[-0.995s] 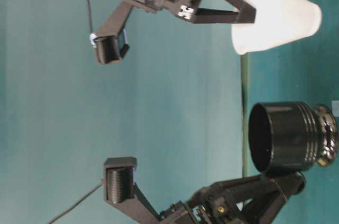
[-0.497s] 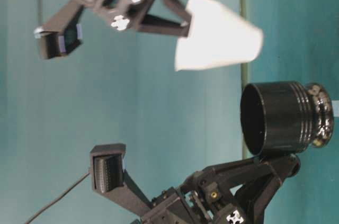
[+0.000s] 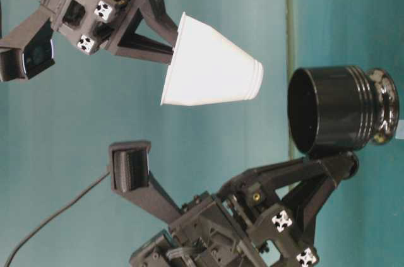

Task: Holding the cup holder with the left arm, the right arm places the cup into the cup holder.
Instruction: 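Move the white cup with the right gripper over the held black holder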

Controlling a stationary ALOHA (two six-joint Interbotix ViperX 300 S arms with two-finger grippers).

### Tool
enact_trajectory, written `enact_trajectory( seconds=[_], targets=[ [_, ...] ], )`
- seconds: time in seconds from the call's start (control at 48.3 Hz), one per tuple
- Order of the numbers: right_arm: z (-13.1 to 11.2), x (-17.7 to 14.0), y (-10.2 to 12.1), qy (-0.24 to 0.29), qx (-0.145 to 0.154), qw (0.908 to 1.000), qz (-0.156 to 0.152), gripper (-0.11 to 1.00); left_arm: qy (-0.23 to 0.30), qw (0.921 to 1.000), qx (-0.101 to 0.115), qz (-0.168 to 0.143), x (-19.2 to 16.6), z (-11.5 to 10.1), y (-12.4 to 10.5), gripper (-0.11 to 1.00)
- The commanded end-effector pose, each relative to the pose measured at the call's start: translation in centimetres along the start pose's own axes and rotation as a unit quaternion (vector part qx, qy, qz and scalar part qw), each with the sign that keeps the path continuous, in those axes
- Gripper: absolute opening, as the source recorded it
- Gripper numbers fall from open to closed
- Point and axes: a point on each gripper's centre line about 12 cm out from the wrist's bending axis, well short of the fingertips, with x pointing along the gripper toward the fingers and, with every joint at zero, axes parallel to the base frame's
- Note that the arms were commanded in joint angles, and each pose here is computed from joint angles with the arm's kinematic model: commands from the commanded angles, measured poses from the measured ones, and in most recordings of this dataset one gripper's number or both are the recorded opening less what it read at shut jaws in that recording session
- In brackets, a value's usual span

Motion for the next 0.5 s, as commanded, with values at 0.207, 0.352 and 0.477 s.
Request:
enact_trajectory(
  seconds=[0.207,0.352,0.477],
  targets=[
    [0.9,-0.6,1.0,-0.023,-0.001,0.9996,0.013,0.04,-0.030,0.9992,0.025,0.005,-0.2,3.0,0.4,0.21],
    [0.3,0.8,0.8,-0.007,-0.002,0.9999,0.008,0.04,-0.025,0.9994,0.025,0.005,0.0,3.2,0.5,0.21],
    [-0.2,2.1,0.8,0.009,-0.004,0.9999,0.004,0.04,-0.023,0.9994,0.025,0.005,0.0,3.2,0.5,0.21]
  ],
)
